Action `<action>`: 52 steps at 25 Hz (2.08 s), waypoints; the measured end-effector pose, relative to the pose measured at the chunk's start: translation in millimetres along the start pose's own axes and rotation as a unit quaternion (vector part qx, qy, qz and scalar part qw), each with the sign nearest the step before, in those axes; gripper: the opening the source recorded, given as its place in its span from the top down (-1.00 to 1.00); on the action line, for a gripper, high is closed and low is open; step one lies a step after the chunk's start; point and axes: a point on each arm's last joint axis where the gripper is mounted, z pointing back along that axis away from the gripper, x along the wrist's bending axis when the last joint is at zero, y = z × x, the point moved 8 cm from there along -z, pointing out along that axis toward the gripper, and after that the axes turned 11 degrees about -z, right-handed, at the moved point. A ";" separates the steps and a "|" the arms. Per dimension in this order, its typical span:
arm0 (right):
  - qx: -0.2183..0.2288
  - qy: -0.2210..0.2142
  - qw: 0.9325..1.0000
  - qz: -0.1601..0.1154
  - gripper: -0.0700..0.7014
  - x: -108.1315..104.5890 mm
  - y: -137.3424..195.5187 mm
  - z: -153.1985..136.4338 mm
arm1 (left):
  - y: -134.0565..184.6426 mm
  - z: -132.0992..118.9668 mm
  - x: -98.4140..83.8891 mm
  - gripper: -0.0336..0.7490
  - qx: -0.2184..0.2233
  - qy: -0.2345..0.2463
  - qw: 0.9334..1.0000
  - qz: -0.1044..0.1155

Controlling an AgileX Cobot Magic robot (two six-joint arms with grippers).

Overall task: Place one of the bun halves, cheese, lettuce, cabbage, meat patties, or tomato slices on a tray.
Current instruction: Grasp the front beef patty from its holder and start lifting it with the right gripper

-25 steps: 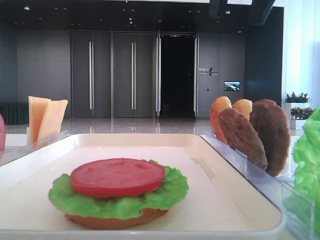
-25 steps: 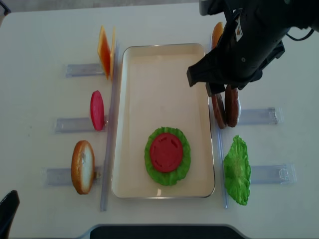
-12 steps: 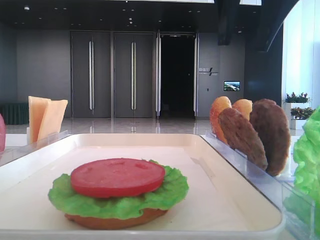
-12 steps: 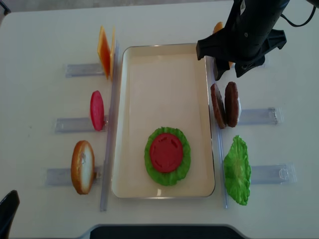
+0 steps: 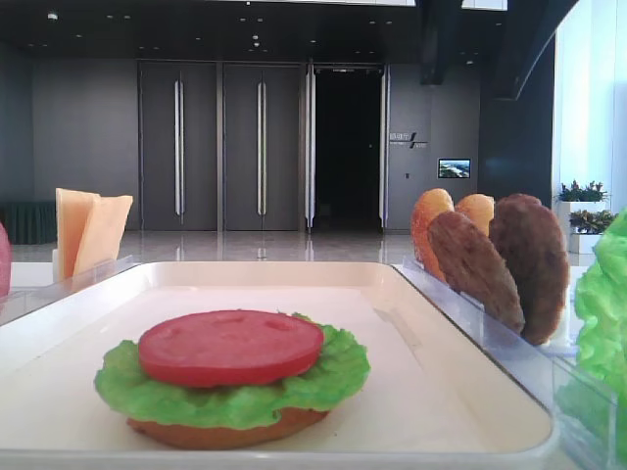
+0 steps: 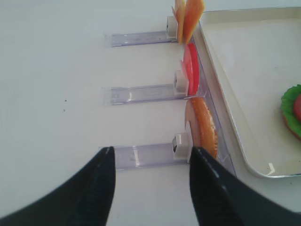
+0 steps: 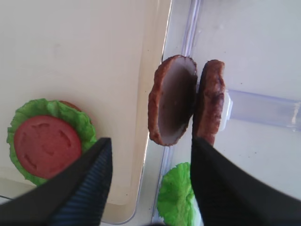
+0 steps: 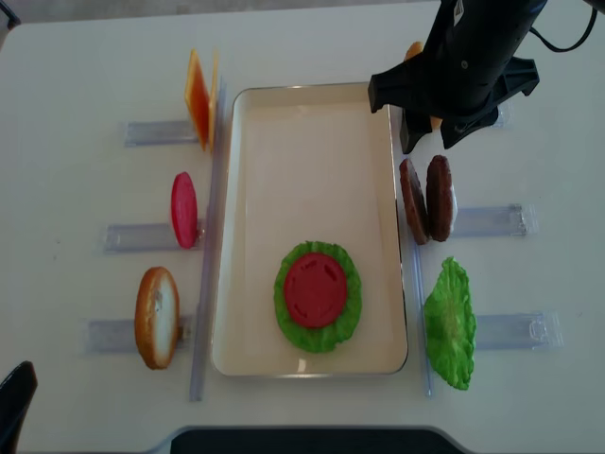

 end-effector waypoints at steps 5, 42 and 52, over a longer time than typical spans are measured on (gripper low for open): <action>0.016 0.002 1.000 0.002 -0.19 1.2 0.1 -11.2 | 0.0 0.0 0.0 -0.08 0.000 0.000 1.000 0.000; 0.081 0.037 0.996 0.020 -0.25 -3.0 0.9 -65.9 | 0.0 0.0 0.0 -0.08 0.000 0.000 1.000 0.000; 0.077 0.033 0.996 0.022 -0.32 -1.9 -0.6 -66.3 | 0.0 0.0 0.0 -0.08 0.000 0.000 1.000 0.000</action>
